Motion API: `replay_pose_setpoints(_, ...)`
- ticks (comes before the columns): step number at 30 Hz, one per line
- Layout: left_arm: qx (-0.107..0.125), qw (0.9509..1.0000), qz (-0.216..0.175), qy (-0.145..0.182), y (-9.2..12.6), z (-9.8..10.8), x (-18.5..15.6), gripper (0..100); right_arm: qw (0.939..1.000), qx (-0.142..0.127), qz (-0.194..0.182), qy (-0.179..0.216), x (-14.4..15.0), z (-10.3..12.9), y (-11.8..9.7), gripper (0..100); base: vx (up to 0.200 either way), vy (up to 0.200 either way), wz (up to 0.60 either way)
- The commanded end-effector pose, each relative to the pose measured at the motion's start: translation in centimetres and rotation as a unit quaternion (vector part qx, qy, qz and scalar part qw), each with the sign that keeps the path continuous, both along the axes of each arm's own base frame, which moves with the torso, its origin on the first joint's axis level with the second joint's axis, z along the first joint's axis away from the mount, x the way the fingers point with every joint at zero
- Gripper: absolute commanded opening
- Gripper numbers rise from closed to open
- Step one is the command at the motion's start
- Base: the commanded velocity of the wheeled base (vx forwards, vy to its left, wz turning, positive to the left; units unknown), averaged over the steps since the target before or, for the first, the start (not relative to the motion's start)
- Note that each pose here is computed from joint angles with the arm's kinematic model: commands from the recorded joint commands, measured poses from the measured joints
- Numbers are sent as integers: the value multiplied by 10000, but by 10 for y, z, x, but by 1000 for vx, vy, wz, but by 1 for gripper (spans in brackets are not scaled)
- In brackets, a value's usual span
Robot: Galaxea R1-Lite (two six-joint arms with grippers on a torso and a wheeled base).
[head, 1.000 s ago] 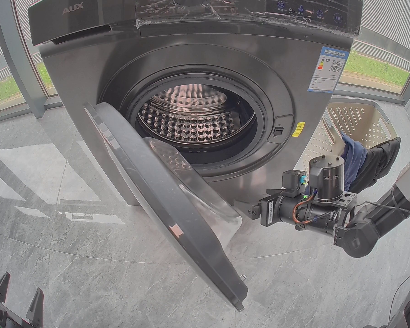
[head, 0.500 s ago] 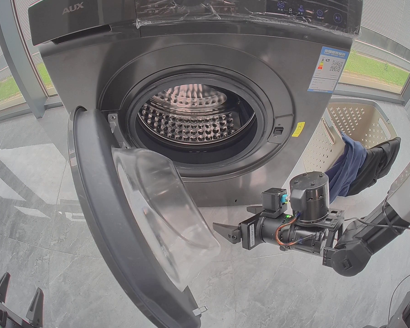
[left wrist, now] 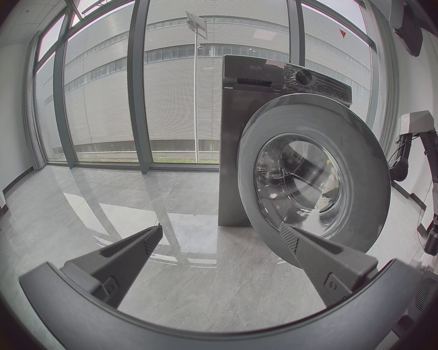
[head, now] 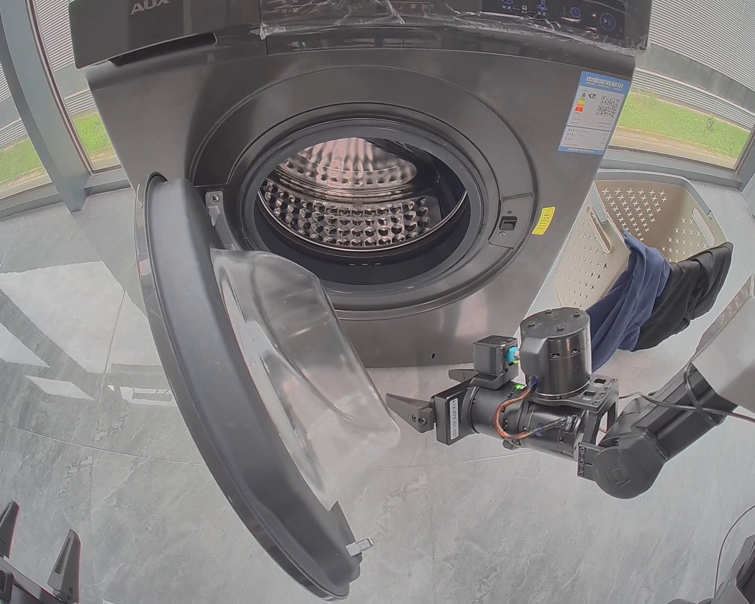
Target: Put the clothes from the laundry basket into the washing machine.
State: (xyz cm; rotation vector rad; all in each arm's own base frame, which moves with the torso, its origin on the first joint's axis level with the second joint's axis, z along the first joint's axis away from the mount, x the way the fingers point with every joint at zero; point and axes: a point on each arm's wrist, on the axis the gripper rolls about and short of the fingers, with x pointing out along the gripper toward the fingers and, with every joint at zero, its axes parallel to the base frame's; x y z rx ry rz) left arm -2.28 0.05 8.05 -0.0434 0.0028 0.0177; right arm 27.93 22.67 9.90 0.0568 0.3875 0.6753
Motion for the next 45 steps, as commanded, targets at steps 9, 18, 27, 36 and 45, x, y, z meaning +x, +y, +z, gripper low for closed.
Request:
replay_pose_setpoints(9, -5, 10000, 4, -1, 0, -4, 0, 100, 9987, 130, 481, -46, -20, -3, 31, 100, 0, 0, 0)
replay_pose_setpoints(18, -5, 10000, 4, -1, 0, -4, 0, 100, 9994, 204, 250, -126, 7, -6, 32, 100, 0, 0, 0)
replay_pose_setpoints(27, -5, 10000, 4, -1, 0, -4, 0, 100, 9988, 246, 375, -180, 18, -17, 56, 100, -111, 0, 0)
replay_pose_setpoints(36, -5, 10000, 4, -1, 0, -4, 0, 100, 9983, 270, 442, -262, 18, -23, 83, 100, -22, 0, 0)
replay_pose_setpoints(45, -5, 10000, 4, -1, 0, -4, 0, 100, 9953, 672, 580, -392, 11, -14, 114, 100, 0, 0, 0)
